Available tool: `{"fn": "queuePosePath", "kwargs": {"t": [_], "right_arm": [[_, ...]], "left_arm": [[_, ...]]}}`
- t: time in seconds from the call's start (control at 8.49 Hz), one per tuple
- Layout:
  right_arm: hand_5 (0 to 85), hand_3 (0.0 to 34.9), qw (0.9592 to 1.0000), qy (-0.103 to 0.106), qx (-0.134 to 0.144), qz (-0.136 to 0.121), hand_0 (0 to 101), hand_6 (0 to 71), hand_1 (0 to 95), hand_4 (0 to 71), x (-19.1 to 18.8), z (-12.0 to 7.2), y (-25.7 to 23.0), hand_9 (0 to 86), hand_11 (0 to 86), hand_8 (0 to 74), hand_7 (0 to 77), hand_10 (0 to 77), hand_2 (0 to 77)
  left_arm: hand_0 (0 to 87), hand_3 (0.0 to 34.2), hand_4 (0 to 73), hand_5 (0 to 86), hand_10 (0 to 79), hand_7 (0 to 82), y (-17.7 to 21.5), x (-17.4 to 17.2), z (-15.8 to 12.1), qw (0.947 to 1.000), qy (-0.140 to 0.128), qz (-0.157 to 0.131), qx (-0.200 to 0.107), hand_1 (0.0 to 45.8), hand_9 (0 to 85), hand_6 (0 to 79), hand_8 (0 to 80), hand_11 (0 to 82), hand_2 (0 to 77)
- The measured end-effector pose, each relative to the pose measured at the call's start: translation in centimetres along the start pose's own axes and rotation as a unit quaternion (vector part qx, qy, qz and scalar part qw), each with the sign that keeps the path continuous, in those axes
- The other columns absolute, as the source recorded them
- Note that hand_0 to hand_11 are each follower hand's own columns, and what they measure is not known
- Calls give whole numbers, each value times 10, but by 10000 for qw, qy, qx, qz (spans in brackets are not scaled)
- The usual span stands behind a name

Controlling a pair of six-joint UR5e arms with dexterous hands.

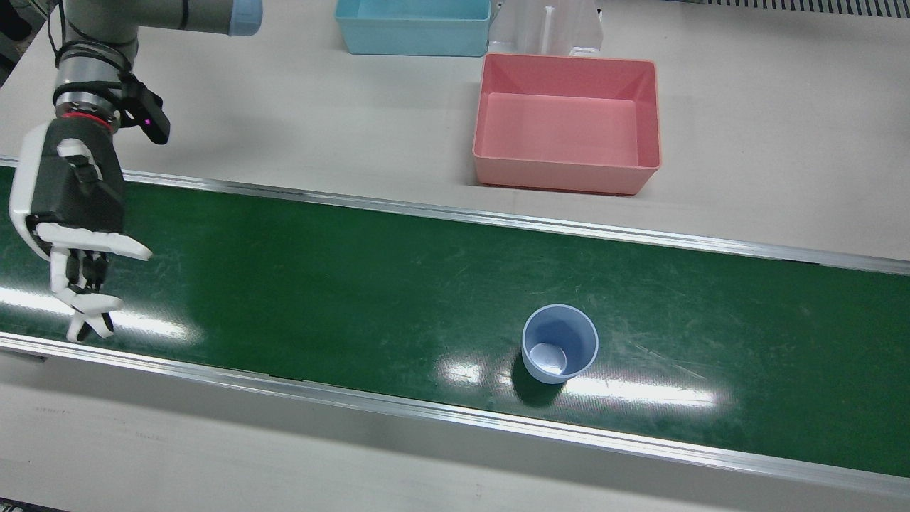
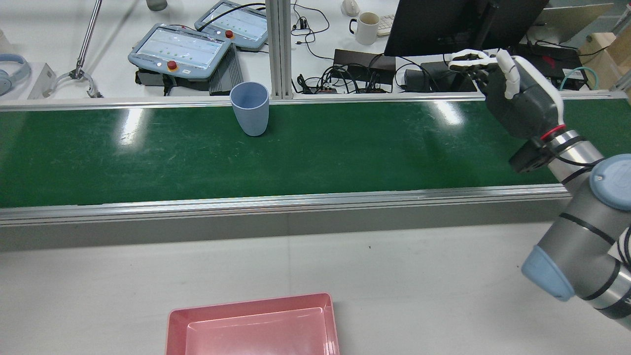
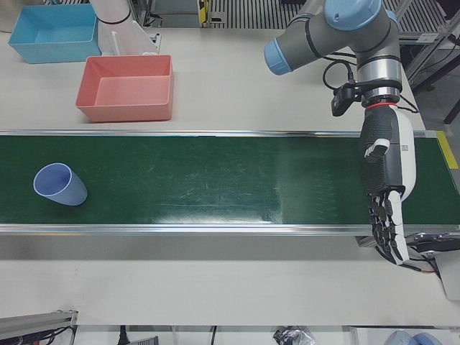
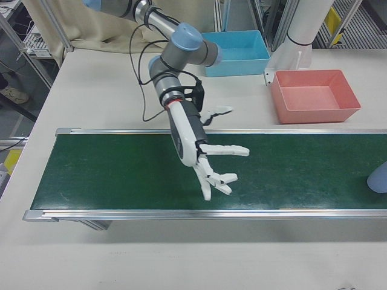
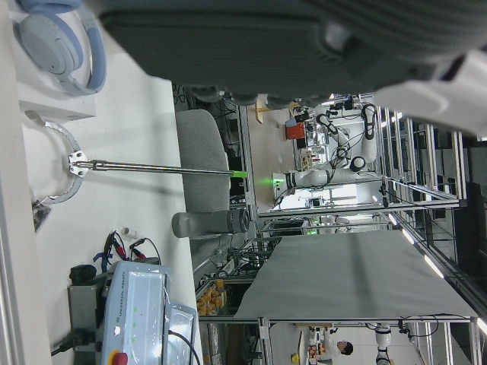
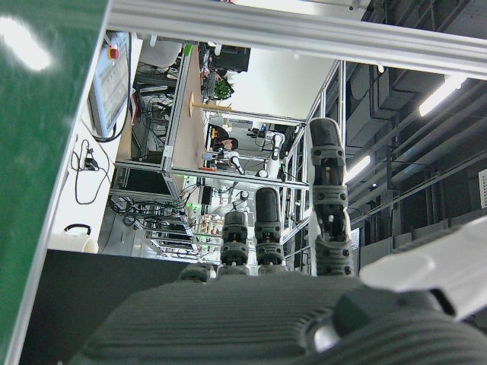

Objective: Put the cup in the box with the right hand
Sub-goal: 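Swing the right hand in over the belt ahead of the cup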

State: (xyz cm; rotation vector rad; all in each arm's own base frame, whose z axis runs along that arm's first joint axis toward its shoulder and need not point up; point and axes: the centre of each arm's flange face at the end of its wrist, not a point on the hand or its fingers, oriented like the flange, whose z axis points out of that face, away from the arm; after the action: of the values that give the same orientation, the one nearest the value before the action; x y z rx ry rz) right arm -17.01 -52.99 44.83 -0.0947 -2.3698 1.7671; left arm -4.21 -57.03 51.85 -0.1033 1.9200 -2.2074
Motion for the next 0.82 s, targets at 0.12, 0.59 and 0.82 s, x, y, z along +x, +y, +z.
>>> {"fn": "queuePosePath", "kwargs": {"t": [0.12, 0.59, 0.82], "right_arm": [[5, 0, 10000, -57, -3, 43, 27, 76, 5, 393, 38, 11, 23, 136, 11, 98, 365, 11, 131], [5, 0, 9994, -212, 95, -244, 422, 71, 87, 387, 50, 7, 82, 136, 11, 76, 404, 5, 131], [109, 16, 9985, -179, 297, -414, 713, 71, 333, 235, 48, 8, 73, 136, 11, 93, 365, 5, 44]], "left_arm": [[0, 0, 0, 0, 0, 0, 0, 0, 0, 10000, 0, 0, -1, 5, 5, 0, 0, 0, 5], [0, 0, 0, 0, 0, 0, 0, 0, -1, 10000, 2, 0, -10, 5, 5, 0, 0, 0, 5], [0, 0, 0, 0, 0, 0, -1, 0, -1, 10000, 0, 0, -5, 5, 5, 0, 0, 0, 5]]}}
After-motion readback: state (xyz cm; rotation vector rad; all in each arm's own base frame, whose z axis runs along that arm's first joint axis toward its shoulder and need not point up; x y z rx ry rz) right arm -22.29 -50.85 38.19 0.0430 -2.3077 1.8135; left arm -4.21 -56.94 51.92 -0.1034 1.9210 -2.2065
